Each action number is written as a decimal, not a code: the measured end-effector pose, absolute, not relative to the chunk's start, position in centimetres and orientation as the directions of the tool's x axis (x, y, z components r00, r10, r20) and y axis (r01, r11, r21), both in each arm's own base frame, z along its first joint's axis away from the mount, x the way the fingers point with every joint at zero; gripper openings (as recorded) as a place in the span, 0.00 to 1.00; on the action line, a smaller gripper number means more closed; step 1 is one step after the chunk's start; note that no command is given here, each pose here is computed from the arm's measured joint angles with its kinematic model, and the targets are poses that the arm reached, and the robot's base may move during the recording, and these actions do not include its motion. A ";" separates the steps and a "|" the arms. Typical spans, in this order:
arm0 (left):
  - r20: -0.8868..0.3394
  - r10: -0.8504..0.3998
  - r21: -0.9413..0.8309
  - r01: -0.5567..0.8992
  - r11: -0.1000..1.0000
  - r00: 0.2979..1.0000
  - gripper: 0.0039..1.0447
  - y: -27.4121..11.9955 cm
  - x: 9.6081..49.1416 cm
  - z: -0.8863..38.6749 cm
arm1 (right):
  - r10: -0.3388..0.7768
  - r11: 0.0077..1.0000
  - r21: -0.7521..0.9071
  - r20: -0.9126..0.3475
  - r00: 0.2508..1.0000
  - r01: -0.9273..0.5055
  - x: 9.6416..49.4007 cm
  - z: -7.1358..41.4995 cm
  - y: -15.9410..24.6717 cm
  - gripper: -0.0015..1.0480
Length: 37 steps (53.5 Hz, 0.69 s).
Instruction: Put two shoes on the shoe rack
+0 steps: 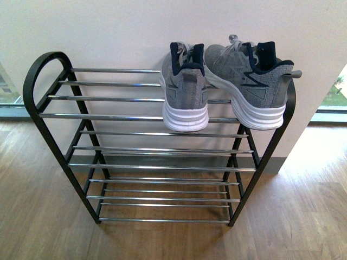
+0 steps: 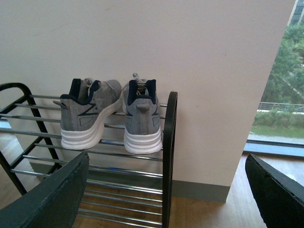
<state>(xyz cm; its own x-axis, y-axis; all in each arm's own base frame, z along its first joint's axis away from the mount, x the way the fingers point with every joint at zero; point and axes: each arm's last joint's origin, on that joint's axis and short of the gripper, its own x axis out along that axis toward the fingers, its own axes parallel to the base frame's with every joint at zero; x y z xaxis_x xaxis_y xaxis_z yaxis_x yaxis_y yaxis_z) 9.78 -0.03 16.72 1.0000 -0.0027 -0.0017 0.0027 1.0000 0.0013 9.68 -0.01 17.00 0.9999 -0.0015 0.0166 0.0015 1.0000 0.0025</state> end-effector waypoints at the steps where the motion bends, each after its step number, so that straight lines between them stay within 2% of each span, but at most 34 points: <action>1: -0.002 -0.003 0.002 0.003 1.000 1.000 0.19 0.0 9.8 16.7 | -0.002 1.000 0.002 0.017 1.000 0.001 9.7 17.0 0.0 0.91; 8: -0.002 -0.003 0.002 0.003 1.000 1.000 0.40 0.0 9.8 16.7 | -0.002 1.000 0.003 0.017 1.000 0.001 9.7 17.0 0.0 0.91; 11: -0.002 -0.003 0.002 0.003 1.000 1.000 0.52 0.0 9.8 16.7 | -0.002 1.000 0.002 0.017 1.000 0.001 9.7 17.0 0.0 0.91; 24: -0.002 -0.003 0.002 0.003 1.000 1.000 0.89 0.0 9.8 16.7 | -0.002 1.000 0.002 0.017 1.000 0.001 9.7 17.0 0.0 0.91; 26: -0.002 -0.003 0.002 0.003 1.000 1.000 0.93 0.0 9.8 16.7 | -0.002 1.000 0.002 0.017 1.000 0.001 9.7 17.0 0.0 0.91; 37: -0.001 -0.003 0.002 0.003 1.000 1.000 0.91 0.0 9.8 16.7 | -0.002 1.000 0.002 0.017 1.000 0.001 9.7 17.0 0.0 0.91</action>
